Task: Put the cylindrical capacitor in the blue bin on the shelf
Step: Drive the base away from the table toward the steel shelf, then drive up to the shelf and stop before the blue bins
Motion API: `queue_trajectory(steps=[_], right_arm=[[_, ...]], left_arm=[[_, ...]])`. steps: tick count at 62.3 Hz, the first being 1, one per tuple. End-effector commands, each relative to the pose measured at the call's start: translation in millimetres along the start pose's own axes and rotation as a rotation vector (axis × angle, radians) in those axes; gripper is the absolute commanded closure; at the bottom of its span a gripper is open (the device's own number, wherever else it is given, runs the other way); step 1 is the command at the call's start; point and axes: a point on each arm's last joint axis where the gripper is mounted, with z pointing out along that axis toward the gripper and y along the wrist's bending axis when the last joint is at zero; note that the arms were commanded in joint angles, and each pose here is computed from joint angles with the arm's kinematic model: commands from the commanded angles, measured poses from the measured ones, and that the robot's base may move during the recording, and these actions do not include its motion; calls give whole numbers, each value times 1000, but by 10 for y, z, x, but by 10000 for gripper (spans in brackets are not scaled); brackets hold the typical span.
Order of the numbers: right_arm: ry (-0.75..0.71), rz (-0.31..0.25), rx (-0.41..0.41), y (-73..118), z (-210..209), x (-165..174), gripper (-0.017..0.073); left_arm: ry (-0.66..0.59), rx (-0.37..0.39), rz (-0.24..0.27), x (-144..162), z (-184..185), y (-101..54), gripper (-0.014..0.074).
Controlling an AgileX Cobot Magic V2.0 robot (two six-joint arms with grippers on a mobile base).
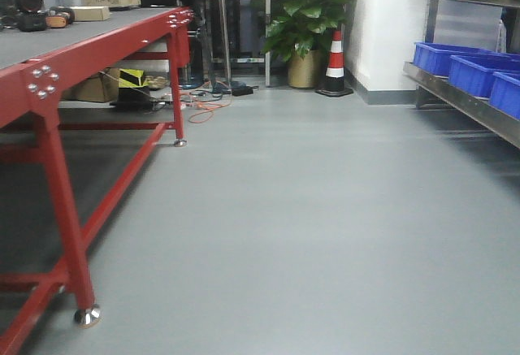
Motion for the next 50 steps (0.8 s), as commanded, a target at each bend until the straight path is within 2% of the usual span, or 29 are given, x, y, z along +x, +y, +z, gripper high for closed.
queue_trajectory(steps=[1, 50], right_arm=[[-38, -6, 0, 4, -26, -48, 713], [-38, -6, 0, 4, -26, -48, 713]], left_arm=[[-22, 6, -11, -17, -16, -5, 705], [-23, 6, -11, -18, -16, -5, 705]])
